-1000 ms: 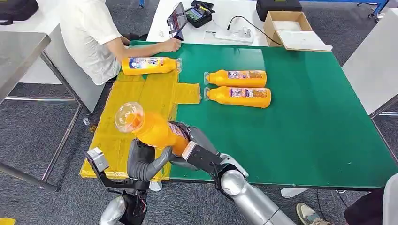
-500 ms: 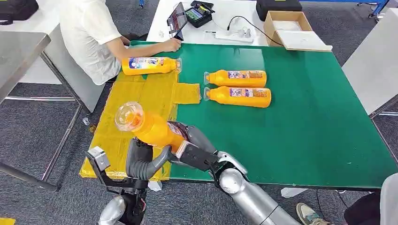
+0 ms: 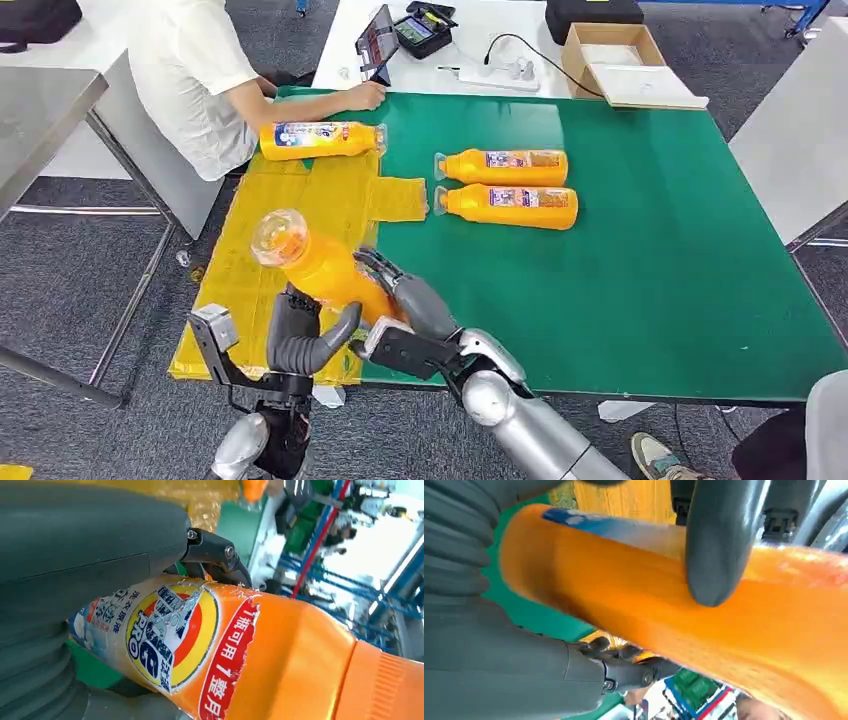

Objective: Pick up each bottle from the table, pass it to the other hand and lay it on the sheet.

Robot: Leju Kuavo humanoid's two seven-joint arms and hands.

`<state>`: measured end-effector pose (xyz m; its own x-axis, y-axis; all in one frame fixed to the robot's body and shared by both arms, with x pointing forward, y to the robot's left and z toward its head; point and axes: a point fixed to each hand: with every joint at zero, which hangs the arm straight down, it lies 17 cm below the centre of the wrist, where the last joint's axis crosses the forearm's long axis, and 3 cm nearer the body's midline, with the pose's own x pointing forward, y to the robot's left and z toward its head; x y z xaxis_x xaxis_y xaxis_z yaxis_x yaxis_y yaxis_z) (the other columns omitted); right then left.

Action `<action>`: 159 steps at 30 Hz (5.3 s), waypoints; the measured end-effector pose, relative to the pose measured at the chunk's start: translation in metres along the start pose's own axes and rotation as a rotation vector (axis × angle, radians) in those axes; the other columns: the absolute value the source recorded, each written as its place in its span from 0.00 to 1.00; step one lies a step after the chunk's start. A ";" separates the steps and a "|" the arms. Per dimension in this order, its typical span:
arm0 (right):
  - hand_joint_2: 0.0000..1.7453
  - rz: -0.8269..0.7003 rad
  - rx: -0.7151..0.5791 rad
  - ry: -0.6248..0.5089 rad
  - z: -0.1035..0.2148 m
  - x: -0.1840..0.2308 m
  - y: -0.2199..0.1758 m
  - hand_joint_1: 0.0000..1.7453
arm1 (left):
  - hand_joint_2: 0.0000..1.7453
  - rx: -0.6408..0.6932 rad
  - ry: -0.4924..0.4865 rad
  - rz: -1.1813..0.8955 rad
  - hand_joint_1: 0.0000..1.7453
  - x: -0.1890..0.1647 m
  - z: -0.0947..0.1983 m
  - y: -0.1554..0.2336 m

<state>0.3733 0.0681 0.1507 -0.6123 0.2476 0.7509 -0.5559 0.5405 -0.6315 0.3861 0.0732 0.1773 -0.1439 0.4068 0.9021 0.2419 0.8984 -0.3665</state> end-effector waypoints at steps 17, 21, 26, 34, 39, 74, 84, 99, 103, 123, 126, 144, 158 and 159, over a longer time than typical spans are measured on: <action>1.00 0.024 -0.018 -0.009 0.003 0.005 0.006 0.00 | 1.00 0.064 0.012 -0.019 1.00 -0.006 -0.001 0.018; 1.00 0.093 -0.057 -0.023 0.004 0.011 0.000 0.00 | 1.00 0.167 0.005 -0.039 1.00 -0.004 -0.004 0.051; 1.00 0.161 -0.101 -0.036 0.006 0.018 -0.006 0.00 | 1.00 0.345 -0.079 -0.242 1.00 0.013 -0.001 0.105; 1.00 0.198 -0.114 -0.082 0.013 0.037 -0.002 0.00 | 1.00 0.420 -0.256 -1.196 1.00 0.054 -0.006 0.144; 1.00 0.201 -0.111 -0.083 0.023 0.037 0.005 0.00 | 1.00 0.492 -0.172 -1.247 1.00 0.049 -0.006 0.176; 1.00 0.160 -0.101 -0.101 0.027 0.037 -0.001 0.00 | 1.00 -0.343 0.460 -1.564 0.00 -0.139 -0.069 0.164; 1.00 0.160 -0.103 -0.095 0.028 0.034 -0.001 0.00 | 1.00 -0.380 0.445 -1.510 0.00 -0.143 -0.067 0.150; 1.00 0.148 -0.117 -0.064 0.038 0.022 0.003 0.00 | 1.00 -0.235 0.122 -1.350 0.00 -0.077 -0.077 0.091; 1.00 0.146 -0.124 -0.049 0.044 0.019 0.005 0.00 | 1.00 -0.197 0.040 -1.280 0.00 -0.058 -0.059 0.073; 1.00 0.163 -0.139 -0.030 0.059 0.015 0.004 0.00 | 1.00 -0.142 -0.099 -0.938 0.00 -0.003 -0.029 0.043; 1.00 0.175 -0.153 -0.034 0.060 0.017 0.003 0.00 | 1.00 -0.106 -0.092 -0.760 0.00 0.006 -0.028 0.043; 1.00 0.599 -0.245 0.456 0.198 -0.148 -0.113 0.00 | 1.00 0.021 -0.195 -0.516 0.00 0.043 0.033 0.037; 1.00 0.662 -0.125 0.701 0.230 -0.236 -0.139 0.00 | 1.00 0.062 -0.201 -0.492 0.00 0.047 0.034 0.042; 1.00 0.659 -0.118 0.709 0.231 -0.239 -0.138 0.00 | 1.00 0.062 -0.201 -0.493 0.00 0.048 0.034 0.042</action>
<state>0.4662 -0.2515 0.0136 -0.2787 0.9346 0.2210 -0.1397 0.1882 -0.9721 0.3568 0.1361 0.1969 -0.4085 -0.0476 0.9115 0.0430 0.9965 0.0713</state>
